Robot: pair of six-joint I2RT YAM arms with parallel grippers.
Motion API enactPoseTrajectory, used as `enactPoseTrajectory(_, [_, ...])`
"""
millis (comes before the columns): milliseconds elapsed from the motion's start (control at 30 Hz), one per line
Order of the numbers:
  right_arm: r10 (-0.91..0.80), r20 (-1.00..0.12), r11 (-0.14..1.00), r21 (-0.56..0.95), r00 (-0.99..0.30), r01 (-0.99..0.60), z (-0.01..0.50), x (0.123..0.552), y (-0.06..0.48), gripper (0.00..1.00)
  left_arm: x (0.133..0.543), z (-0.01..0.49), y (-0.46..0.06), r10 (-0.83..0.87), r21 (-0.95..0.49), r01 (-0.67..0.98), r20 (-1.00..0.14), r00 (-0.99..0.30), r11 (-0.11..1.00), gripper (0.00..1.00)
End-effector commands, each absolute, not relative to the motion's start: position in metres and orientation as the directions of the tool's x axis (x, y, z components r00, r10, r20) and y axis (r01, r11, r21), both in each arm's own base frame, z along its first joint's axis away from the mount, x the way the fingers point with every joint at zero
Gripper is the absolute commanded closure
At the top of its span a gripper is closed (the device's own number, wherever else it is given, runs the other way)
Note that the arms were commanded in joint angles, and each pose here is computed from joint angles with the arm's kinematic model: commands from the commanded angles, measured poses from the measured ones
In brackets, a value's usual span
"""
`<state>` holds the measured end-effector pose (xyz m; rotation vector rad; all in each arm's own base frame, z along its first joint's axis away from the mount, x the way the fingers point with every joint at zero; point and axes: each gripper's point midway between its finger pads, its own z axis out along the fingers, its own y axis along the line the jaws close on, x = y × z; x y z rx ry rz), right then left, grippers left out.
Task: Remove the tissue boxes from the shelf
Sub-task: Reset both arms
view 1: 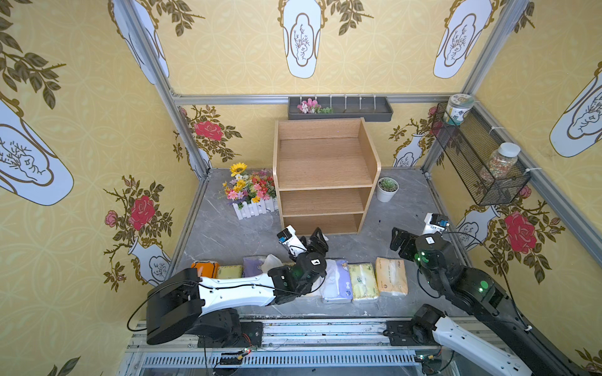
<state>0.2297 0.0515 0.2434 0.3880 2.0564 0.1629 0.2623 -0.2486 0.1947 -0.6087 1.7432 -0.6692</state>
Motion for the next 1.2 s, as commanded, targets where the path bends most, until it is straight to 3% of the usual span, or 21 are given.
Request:
enactPoseTrajectory(0, [0.389,-0.812,0.921,0.322,-0.436,0.221,0.236,0.25,0.056,0.03,0.268,0.186,-0.216,-0.62,-0.611,-0.12,-0.749,-0.235,0.783,0.22])
enactPoseTrajectory(133, [0.472,-0.729,0.881,0.372,-0.495,0.291,0.201,0.276,0.04,0.03,0.289,0.174,-0.192,-0.583,-0.57,-0.14,-0.749,-0.316,0.809,0.16])
enactPoseTrajectory(233, [0.553,-0.694,0.831,0.412,-0.462,0.375,0.183,0.289,0.004,0.03,0.3,0.176,-0.171,-0.551,-0.529,-0.159,-0.776,-0.306,0.834,0.11])
enactPoseTrajectory(367, [0.587,-0.713,0.78,0.368,-0.385,0.506,0.163,0.293,-0.054,0.03,0.318,0.179,-0.133,-0.559,-0.516,-0.218,-0.78,-0.28,0.829,0.06])
enactPoseTrajectory(467, [0.52,-0.789,0.781,0.284,-0.327,0.557,0.154,0.295,-0.082,0.03,0.329,0.192,-0.106,-0.551,-0.504,-0.23,-0.799,-0.242,0.832,0.04])
enactPoseTrajectory(700, [0.319,-0.904,0.856,0.147,-0.284,0.495,0.128,0.306,-0.092,0.03,0.342,0.202,-0.028,-0.612,-0.546,-0.338,-0.781,-0.128,0.767,0.0])
enactPoseTrajectory(1033, [0.185,-0.939,0.904,0.047,-0.29,0.424,0.106,0.325,-0.068,0.03,0.346,0.212,0.015,-0.507,-0.453,-0.369,-0.86,-0.061,0.812,0.0])
enactPoseTrajectory(1167, [0.169,-0.958,0.898,0.054,-0.23,0.437,0.102,0.319,-0.07,0.03,0.342,0.21,0.026,-0.48,-0.434,-0.39,-0.877,-0.022,0.812,0.0])
